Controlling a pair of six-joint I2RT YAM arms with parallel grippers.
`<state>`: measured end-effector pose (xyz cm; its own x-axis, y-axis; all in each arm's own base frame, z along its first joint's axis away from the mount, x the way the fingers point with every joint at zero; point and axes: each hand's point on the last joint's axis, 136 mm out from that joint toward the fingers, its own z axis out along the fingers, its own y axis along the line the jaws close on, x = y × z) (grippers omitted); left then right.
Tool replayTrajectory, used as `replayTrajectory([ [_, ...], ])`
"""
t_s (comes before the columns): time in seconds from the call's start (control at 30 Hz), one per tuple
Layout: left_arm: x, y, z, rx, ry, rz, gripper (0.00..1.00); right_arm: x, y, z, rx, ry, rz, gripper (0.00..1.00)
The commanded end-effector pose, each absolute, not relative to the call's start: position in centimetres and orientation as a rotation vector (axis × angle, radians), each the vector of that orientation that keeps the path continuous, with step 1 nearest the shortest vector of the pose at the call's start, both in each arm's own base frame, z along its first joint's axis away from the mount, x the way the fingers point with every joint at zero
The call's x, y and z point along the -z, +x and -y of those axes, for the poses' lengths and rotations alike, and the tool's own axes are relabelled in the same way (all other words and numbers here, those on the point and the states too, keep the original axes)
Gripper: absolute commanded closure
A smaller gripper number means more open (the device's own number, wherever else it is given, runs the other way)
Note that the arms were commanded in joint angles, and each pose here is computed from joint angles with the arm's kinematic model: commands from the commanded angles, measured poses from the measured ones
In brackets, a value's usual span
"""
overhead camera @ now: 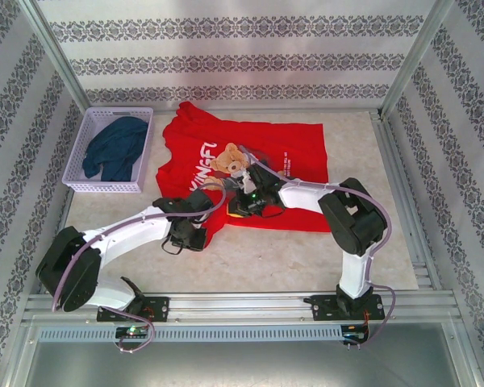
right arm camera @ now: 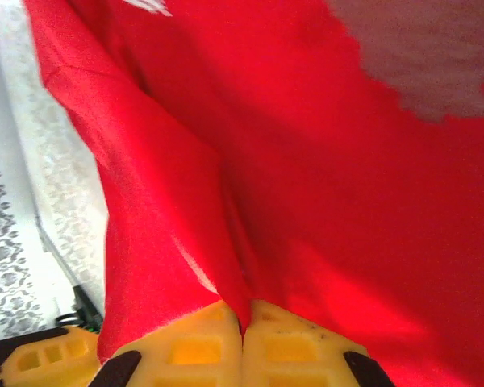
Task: Fold the inside-out t-shirt
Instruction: Smooth out the T-shirt at the center of the table.
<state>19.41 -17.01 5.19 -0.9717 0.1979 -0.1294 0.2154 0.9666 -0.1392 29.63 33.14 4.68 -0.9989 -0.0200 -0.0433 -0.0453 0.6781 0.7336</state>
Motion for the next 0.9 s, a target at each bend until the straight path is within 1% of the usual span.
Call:
replayTrajectory([
  [0.0, -5.7, 21.0, 19.7, 0.371, 0.328, -2.906, 0.79, -3.0, 30.3, -32.0, -1.125, -0.070, -2.885, 0.92],
  [0.2, -6.6, 22.2, 20.1, 0.395, 0.306, -2.834, 0.71, -2.2, 30.7, -30.4, -0.976, -0.117, -2.909, 0.89],
  [0.3, -7.0, 22.1, 20.1, 0.425, 0.296, -2.810, 0.59, -2.3, 31.1, -29.7, -0.893, -0.165, -2.906, 0.86],
  [0.37, -7.2, 21.7, 20.2, 0.458, 0.300, -2.809, 0.53, -2.2, 31.3, -29.6, -0.868, -0.181, -2.906, 0.84],
  [0.47, -7.2, 20.7, 19.9, 0.501, 0.275, -2.819, 0.48, -2.1, 31.5, -29.5, -0.849, -0.208, -2.905, 0.80],
  [0.6, -6.2, 19.6, 18.0, 0.487, 0.126, -2.850, 0.47, -2.6, 31.7, -29.3, -0.819, -0.236, -2.887, 0.78],
  [0.7, -5.3, 19.0, 17.2, 0.496, 0.013, -2.872, 0.50, -2.7, 31.6, -29.4, -0.828, -0.244, -2.884, 0.78],
  [0.77, -5.0, 18.8, 17.8, 0.552, -0.002, -2.876, 0.53, -2.6, 31.4, -29.6, -0.828, -0.251, -2.885, 0.79],
  [0.87, -4.7, 19.0, 19.2, 0.655, -0.008, -2.868, 0.54, -2.5, 31.3, -29.8, -0.835, -0.256, -2.888, 0.79],
])
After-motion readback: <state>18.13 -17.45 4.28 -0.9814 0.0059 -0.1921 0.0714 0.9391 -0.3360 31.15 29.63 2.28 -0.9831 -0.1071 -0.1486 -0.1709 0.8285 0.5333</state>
